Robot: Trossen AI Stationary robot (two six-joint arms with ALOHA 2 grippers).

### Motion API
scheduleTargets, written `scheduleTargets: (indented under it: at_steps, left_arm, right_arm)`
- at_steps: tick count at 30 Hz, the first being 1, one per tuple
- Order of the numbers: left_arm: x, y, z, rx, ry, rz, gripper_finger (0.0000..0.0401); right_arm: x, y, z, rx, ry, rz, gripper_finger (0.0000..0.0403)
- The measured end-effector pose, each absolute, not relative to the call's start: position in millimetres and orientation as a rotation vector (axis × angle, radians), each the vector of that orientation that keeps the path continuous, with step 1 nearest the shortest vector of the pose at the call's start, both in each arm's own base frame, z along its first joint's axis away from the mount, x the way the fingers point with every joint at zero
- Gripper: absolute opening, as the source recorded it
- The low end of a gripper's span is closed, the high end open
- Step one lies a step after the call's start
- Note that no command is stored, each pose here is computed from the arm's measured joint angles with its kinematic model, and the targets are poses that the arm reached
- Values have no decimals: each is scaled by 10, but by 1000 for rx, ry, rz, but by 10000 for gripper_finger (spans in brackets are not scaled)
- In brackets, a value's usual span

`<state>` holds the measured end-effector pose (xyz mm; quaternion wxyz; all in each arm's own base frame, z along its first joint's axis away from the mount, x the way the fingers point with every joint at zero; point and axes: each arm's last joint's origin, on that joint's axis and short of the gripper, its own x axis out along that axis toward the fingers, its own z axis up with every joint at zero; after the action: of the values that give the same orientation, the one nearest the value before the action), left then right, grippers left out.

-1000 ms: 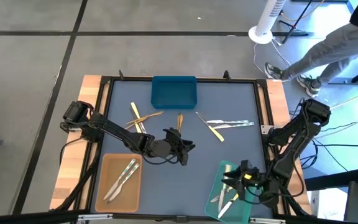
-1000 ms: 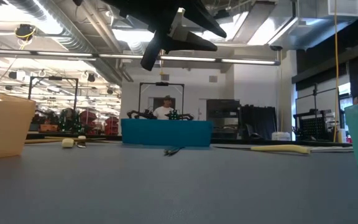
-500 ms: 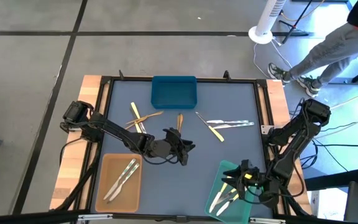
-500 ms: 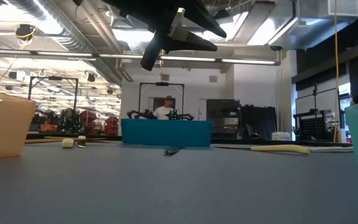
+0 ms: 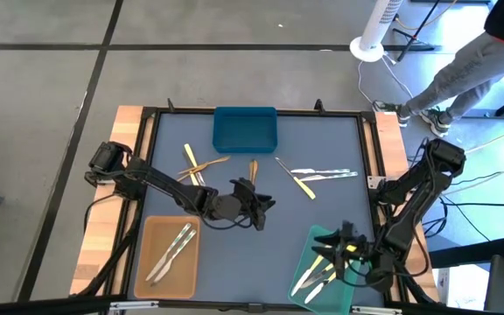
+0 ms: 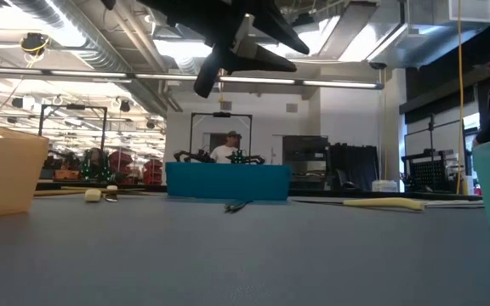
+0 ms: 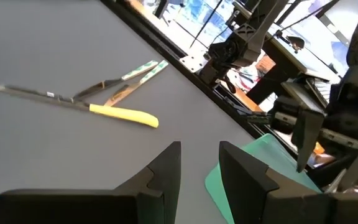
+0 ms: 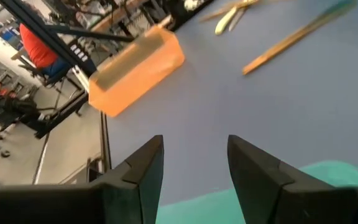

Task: Sort silverware by color (type)
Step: Put the gold knife into the blue bin

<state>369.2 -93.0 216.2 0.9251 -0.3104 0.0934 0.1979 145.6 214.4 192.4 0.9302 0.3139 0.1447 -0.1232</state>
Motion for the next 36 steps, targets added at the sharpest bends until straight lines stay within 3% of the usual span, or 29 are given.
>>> scheduleTargets:
  at_steps: [19, 36]
  left_arm:
    - [3708, -872, 2453, -330, 75, 305, 103]
    - [3158, -638, 3150, -179, 126, 328, 103]
  right_arm:
    - [1402, 2001, 2236, 509, 200, -244, 163]
    - [1769, 1509, 2449, 468, 201, -371, 163]
